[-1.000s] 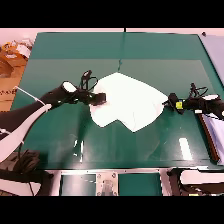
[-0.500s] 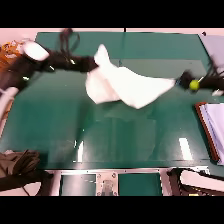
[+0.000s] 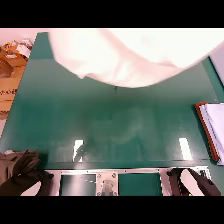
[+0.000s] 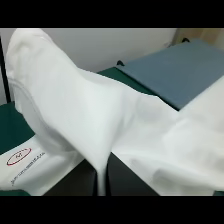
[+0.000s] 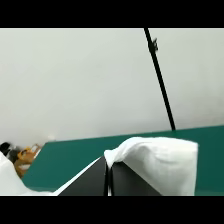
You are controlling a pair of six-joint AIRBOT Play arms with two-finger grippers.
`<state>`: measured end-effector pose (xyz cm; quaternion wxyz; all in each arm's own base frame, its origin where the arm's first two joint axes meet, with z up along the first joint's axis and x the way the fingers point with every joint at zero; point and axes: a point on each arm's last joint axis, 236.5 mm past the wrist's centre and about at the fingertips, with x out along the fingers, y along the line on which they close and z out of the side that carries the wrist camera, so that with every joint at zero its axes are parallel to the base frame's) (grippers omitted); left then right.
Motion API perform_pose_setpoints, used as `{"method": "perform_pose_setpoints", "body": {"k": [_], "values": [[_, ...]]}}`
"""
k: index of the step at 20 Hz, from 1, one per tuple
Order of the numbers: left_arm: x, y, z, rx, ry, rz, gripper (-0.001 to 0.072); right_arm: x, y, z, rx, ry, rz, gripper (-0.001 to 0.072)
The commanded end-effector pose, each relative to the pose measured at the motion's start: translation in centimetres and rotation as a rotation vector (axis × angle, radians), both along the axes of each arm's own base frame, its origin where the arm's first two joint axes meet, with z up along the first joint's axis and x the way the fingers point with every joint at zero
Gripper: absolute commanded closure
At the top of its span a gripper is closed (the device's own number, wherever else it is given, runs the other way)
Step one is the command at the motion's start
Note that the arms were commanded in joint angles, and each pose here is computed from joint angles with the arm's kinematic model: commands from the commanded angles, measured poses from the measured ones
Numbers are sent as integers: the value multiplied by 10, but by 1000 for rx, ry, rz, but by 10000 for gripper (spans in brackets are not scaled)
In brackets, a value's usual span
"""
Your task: Fold the shirts.
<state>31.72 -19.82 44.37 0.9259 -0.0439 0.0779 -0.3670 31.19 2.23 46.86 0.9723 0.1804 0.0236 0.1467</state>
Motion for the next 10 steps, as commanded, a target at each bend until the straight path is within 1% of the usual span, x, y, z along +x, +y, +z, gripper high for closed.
{"method": "perform_pose_setpoints", "body": {"k": [1, 2, 4, 7, 10], "values": [[-27, 24, -10, 64, 76, 75, 679, -46, 18, 33, -51, -97, -30, 697], [-23, 27, -36, 110, 155, 84, 679, -46, 22, 24, -58, -61, -11, 697], [-9, 25, -88, 148, 286, 85, 679, -37, 23, -9, -30, 45, 27, 697], [20, 13, -187, 119, 484, 86, 679, -7, 17, -92, 74, 260, 86, 697], [30, -2, -311, 76, 715, 76, 679, 18, 28, -215, 187, 501, 160, 697]]}}
